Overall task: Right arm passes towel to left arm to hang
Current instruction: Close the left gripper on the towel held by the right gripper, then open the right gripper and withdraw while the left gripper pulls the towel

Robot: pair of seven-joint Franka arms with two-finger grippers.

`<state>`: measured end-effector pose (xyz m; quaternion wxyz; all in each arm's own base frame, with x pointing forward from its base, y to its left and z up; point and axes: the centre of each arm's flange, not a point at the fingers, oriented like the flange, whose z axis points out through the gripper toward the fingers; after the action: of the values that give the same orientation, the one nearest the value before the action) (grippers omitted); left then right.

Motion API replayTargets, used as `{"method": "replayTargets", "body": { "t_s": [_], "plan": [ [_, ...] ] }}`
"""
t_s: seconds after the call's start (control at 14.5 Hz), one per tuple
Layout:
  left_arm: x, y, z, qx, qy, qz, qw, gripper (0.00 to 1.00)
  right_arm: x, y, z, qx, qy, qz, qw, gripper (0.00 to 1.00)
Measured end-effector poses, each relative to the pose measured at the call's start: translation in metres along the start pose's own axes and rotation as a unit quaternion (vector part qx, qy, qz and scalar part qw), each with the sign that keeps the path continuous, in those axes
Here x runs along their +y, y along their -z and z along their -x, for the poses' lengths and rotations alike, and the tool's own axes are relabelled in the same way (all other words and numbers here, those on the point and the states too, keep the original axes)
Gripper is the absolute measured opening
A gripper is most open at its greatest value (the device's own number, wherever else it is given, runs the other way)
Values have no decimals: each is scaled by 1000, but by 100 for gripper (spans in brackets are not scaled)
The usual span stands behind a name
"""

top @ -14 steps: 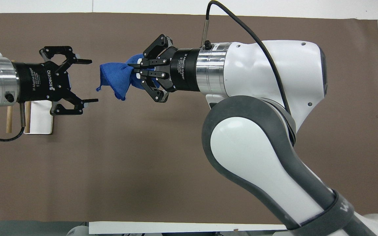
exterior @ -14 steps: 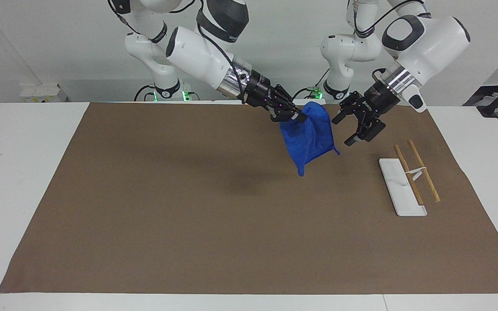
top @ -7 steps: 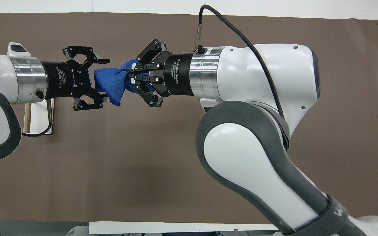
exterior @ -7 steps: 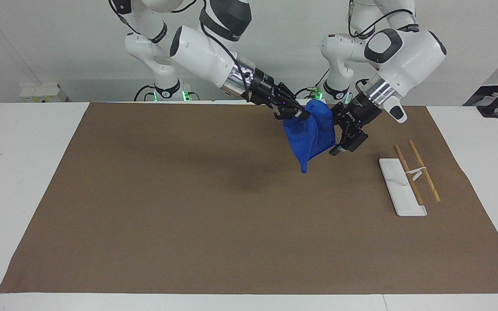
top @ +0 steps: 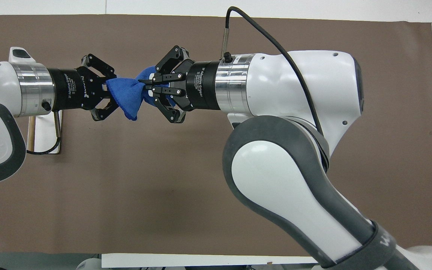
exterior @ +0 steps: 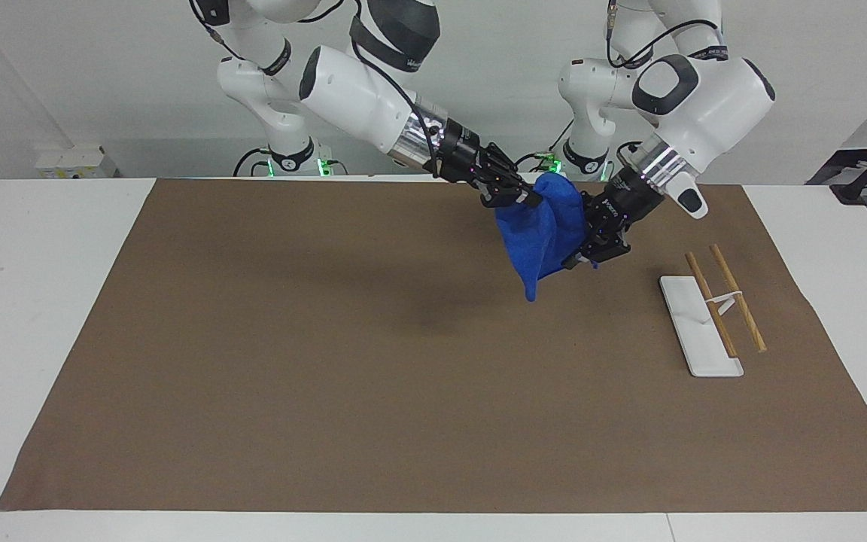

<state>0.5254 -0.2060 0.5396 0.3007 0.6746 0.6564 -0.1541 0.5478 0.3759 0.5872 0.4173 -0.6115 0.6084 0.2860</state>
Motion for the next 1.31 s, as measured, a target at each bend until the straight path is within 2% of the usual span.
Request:
{"method": "replayTargets", "body": {
  "t_s": [0.07, 0.14, 0.55, 0.69, 1.18, 1.31],
  "plan": [
    [0, 0, 0, 0, 0, 0, 1000, 5, 0, 0, 0, 0, 0, 0, 1000, 5],
    [1, 1, 1, -1, -1, 1, 1000, 3, 0, 0, 0, 0, 0, 0, 1000, 5],
    [5, 3, 4, -3, -3, 4, 1000, 3, 0, 0, 0, 0, 0, 0, 1000, 6],
    [11, 8, 10, -6, -7, 8, 1000, 3, 0, 0, 0, 0, 0, 0, 1000, 22],
    [34, 38, 7, -3, -11, 30, 999, 3, 2, -2, 2, 1, 5, 3, 1000, 96],
    [41, 50, 3, 4, -14, 40, 999, 3, 3, -2, 2, 2, 11, 3, 1000, 100]
  ]
}}
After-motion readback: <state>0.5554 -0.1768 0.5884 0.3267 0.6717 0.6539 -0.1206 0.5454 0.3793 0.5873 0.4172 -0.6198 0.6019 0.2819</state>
